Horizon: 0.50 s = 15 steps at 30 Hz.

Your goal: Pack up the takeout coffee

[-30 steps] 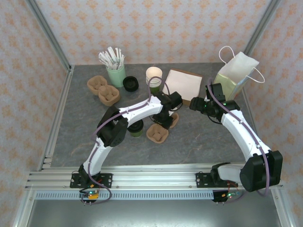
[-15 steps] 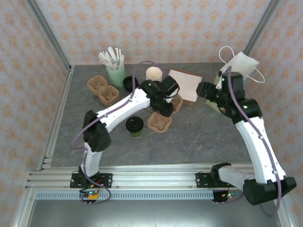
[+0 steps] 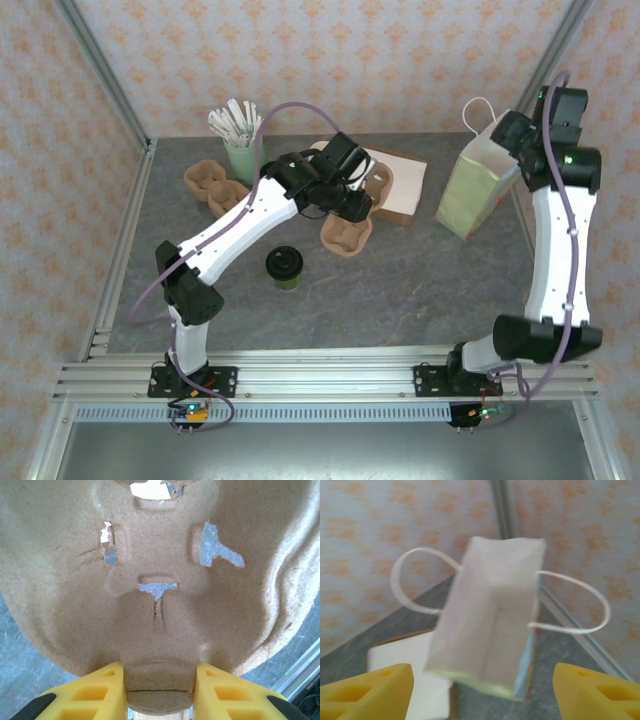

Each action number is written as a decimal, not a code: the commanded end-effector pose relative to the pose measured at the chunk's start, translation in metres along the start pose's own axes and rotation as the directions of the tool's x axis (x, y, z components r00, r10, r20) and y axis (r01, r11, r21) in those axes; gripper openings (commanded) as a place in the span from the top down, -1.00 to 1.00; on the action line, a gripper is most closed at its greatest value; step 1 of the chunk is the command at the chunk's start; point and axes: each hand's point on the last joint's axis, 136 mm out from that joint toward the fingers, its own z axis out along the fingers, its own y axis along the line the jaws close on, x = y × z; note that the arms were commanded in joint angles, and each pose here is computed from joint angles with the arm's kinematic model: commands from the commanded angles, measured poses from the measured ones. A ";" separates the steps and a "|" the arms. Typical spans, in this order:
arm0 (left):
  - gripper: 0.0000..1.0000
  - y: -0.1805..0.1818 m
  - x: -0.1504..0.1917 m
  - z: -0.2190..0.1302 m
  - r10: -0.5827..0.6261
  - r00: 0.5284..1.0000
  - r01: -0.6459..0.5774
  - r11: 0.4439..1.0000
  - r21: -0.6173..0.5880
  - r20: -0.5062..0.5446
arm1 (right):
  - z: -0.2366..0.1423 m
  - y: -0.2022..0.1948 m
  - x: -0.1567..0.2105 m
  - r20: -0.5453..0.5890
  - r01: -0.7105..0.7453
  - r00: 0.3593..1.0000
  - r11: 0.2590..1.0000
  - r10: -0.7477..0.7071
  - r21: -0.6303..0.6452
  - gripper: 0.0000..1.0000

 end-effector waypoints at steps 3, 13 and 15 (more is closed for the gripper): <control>0.36 -0.008 -0.015 -0.028 0.001 0.994 -0.005 0.999 0.036 0.106 | 0.040 -0.034 0.011 -0.135 -0.024 0.990 0.991 0.041 0.130 -0.47; 0.35 -0.008 -0.008 -0.025 0.008 0.994 -0.014 0.999 0.052 0.108 | 0.094 -0.060 0.042 -0.269 -0.020 0.960 0.973 0.083 0.229 -0.32; 0.35 -0.007 -0.008 -0.025 0.010 0.994 -0.015 0.999 0.046 0.108 | 0.102 -0.061 0.046 -0.276 -0.028 0.957 0.974 0.090 0.224 -0.19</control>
